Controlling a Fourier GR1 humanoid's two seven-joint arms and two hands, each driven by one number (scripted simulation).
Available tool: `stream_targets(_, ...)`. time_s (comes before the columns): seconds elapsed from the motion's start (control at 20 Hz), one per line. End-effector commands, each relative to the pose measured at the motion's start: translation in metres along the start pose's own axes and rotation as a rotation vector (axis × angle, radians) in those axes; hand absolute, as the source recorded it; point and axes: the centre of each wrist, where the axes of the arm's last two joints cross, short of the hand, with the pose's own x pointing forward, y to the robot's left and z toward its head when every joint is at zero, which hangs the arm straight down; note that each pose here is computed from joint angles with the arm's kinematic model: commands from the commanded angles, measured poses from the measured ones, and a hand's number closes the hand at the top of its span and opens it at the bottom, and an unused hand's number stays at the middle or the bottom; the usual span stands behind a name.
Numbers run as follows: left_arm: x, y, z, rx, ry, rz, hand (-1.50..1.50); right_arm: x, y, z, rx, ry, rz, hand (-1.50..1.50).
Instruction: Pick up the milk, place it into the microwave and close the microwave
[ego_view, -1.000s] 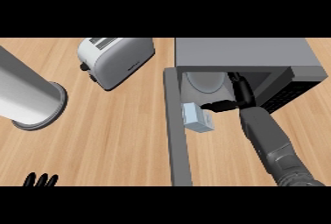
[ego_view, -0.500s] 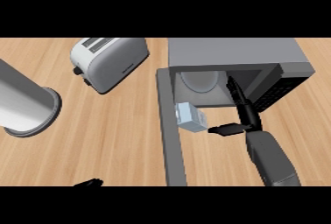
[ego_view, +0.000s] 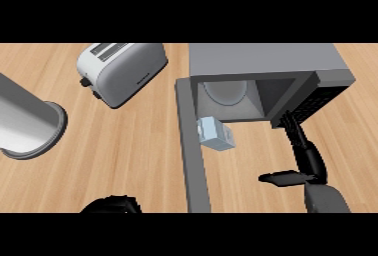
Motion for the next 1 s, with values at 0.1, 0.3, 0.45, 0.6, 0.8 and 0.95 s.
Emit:
stream_targets(0.1, -0.026, -0.01, -0.044, -0.107, 0.025, -0.099, 1.5, 0.037, -0.027, 0.047, -0.056, -0.011, 0.057, -1.5)
stream_targets(0.3, -0.032, -0.022, -0.084, -0.287, 0.154, -0.091, 1.5, 0.05, -0.039, 0.055, -0.063, -0.024, 0.087, -1.5)
stream_targets(0.45, -0.054, -0.031, -0.102, -0.372, 0.184, -0.148, 1.5, 0.069, -0.06, 0.068, -0.089, -0.019, 0.105, -1.5)
stream_targets(0.6, -0.088, -0.052, -0.109, -0.403, 0.177, -0.19, 1.5, 0.084, -0.062, 0.089, -0.074, -0.04, 0.128, -1.5)
stream_targets(0.8, -0.105, -0.075, -0.129, -0.447, 0.171, -0.157, 1.5, 0.099, -0.066, 0.081, -0.069, -0.091, 0.063, -1.5)
stream_targets(0.95, -0.125, -0.09, -0.123, -0.507, 0.184, -0.149, 1.5, 0.105, -0.075, 0.085, -0.055, -0.127, 0.039, -1.5)
